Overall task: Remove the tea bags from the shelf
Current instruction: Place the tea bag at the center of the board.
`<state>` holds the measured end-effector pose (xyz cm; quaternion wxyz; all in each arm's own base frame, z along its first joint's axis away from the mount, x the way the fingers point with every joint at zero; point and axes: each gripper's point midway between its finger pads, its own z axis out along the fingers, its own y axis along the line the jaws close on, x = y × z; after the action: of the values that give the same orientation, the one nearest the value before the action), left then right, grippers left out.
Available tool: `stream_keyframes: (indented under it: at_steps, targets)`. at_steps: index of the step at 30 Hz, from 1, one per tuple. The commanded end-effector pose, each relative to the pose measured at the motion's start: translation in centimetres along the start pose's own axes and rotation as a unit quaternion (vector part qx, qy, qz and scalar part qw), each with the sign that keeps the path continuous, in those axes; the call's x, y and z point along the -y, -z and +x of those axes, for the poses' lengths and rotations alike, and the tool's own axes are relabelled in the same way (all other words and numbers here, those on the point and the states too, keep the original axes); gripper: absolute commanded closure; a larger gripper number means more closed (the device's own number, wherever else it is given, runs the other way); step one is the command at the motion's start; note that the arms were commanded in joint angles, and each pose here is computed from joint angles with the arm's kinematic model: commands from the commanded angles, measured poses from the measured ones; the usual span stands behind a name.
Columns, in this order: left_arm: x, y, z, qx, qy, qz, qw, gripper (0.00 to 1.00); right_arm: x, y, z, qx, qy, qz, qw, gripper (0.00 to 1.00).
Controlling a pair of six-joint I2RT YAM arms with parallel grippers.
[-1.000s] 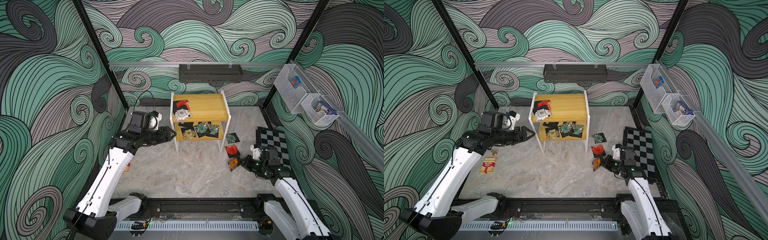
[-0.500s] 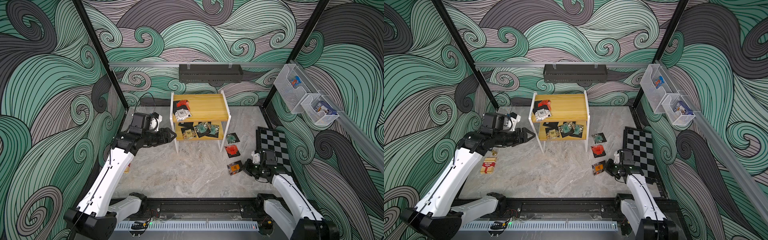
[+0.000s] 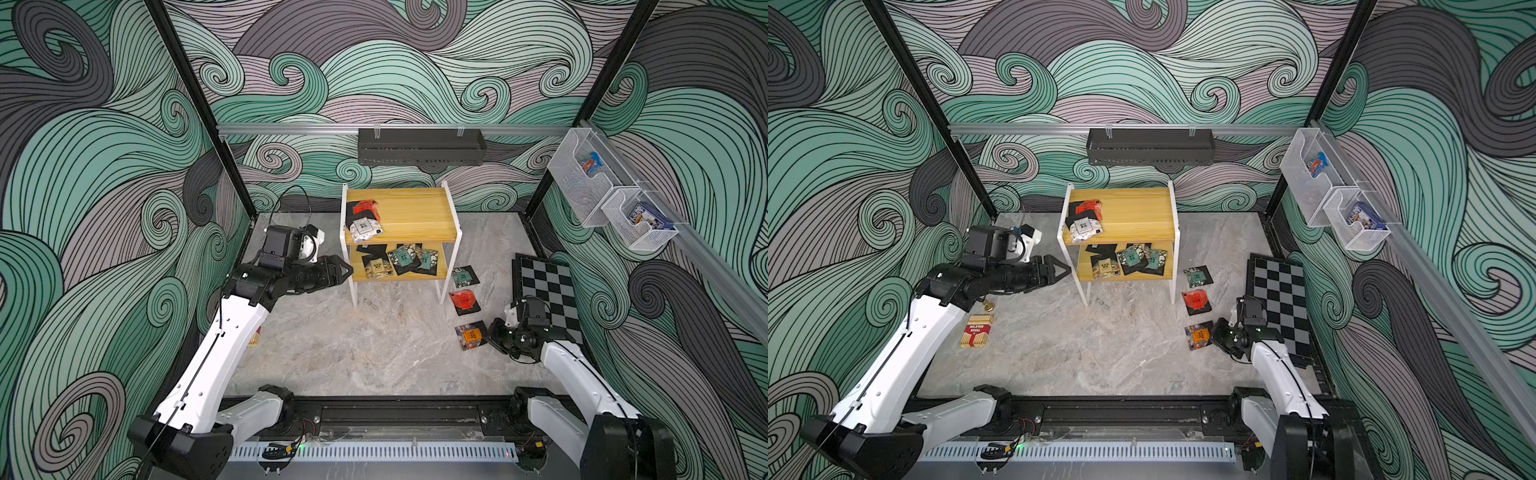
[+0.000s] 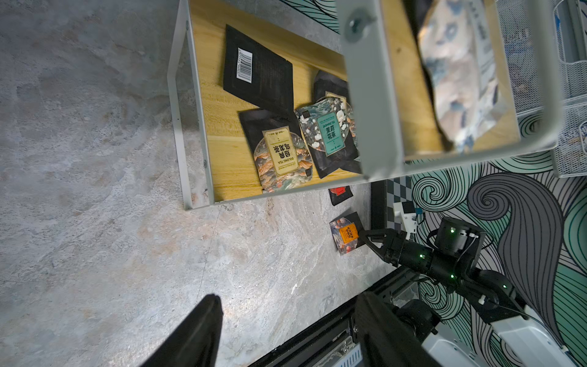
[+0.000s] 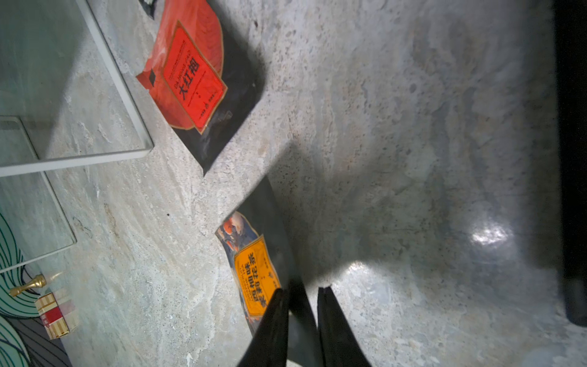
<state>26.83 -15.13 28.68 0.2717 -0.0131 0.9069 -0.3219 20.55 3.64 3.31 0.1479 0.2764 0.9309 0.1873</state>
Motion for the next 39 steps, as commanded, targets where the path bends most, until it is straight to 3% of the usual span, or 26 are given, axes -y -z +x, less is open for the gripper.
stream_keyframes:
  at_steps: [1, 12, 26, 32, 39]
  targets:
    - [0.5, 0.5, -0.1, 0.010, -0.011, 0.007, 1.000, 0.30, 0.2, 0.1, -0.3, 0.009, -0.002, 0.006, 1.000, 0.71]
    - [0.7, 0.8, -0.3, 0.015, -0.013, 0.008, 1.000, 0.30, -0.6, 2.0, -1.6, 0.030, 0.015, 0.011, 0.999, 0.38]
    - [1.6, 1.8, -1.1, 0.027, -0.021, 0.011, 0.999, 0.30, -5.6, 8.2, -4.6, 0.091, 0.103, -0.024, 0.990, 0.35]
    - [2.0, 2.3, -1.7, 0.035, -0.020, 0.010, 0.999, 0.30, -10.1, 12.1, -5.4, 0.145, 0.194, -0.061, 0.968, 0.33]
    - [2.5, 3.1, -3.2, 0.062, -0.009, 0.005, 0.998, 0.30, -15.5, 16.9, -4.6, 0.187, 0.320, -0.119, 0.921, 0.32]
